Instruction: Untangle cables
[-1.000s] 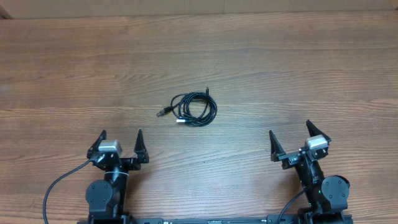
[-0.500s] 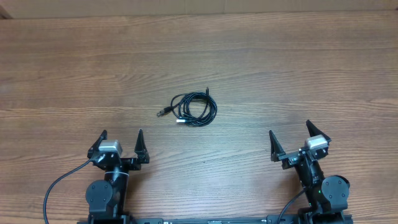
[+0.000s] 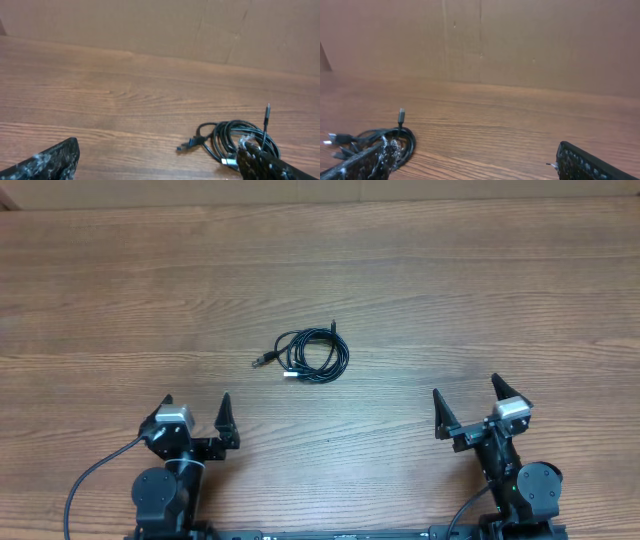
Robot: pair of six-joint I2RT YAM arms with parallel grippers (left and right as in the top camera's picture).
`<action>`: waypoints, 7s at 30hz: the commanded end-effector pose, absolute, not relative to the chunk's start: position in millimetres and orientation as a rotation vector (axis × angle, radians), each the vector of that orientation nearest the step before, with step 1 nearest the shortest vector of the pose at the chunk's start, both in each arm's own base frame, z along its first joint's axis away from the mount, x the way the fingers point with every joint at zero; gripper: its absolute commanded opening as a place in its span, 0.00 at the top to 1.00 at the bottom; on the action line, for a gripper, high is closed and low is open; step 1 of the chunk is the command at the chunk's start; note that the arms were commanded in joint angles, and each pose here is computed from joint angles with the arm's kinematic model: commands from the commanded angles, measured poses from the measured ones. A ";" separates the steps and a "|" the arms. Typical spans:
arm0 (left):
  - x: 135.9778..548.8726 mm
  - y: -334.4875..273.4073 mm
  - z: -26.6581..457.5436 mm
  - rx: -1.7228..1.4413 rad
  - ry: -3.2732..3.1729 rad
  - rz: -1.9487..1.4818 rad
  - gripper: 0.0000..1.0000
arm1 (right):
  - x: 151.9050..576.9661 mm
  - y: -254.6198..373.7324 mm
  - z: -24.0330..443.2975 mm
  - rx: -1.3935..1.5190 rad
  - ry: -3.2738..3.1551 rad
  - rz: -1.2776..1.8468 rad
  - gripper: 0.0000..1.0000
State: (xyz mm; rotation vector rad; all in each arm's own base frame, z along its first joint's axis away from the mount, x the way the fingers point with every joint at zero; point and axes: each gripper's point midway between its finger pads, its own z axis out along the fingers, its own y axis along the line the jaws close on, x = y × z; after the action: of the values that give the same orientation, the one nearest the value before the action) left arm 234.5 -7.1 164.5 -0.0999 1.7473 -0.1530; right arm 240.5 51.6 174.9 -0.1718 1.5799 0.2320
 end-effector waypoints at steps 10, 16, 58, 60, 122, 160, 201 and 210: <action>234.3 -12.9 201.6 -0.104 1.946 -0.186 0.00 | 224.5 51.3 197.4 -0.082 1.664 0.328 0.00; 245.1 -18.4 218.9 -0.099 2.070 -0.218 0.00 | 208.7 49.6 217.9 -0.033 1.706 0.368 0.00; 328.5 -98.1 264.8 0.214 2.406 -0.279 0.00 | 253.9 58.0 252.6 0.170 2.516 0.390 0.00; 331.5 -103.4 254.4 0.230 2.438 -0.288 0.00 | 254.1 58.5 252.9 0.169 2.514 0.393 0.00; 377.5 -213.8 1.7 0.540 2.837 -0.224 0.66 | 252.7 58.4 251.6 0.175 2.523 0.393 0.00; 346.1 -258.4 168.6 0.640 2.749 -0.966 0.96 | 274.5 97.1 218.3 0.130 2.670 0.666 0.00; 316.6 -285.7 199.1 0.780 2.616 -1.366 0.96 | 252.7 101.8 146.7 0.207 2.941 0.707 0.28; 295.7 -304.8 242.8 0.810 2.422 -1.784 0.96 | 258.9 102.5 147.9 0.196 2.913 0.709 0.35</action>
State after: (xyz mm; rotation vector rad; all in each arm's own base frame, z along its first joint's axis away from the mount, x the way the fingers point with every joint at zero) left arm 307.6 -295.0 195.0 0.7653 2.6012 -1.5628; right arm 259.6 102.7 148.8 0.2114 2.9143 0.7220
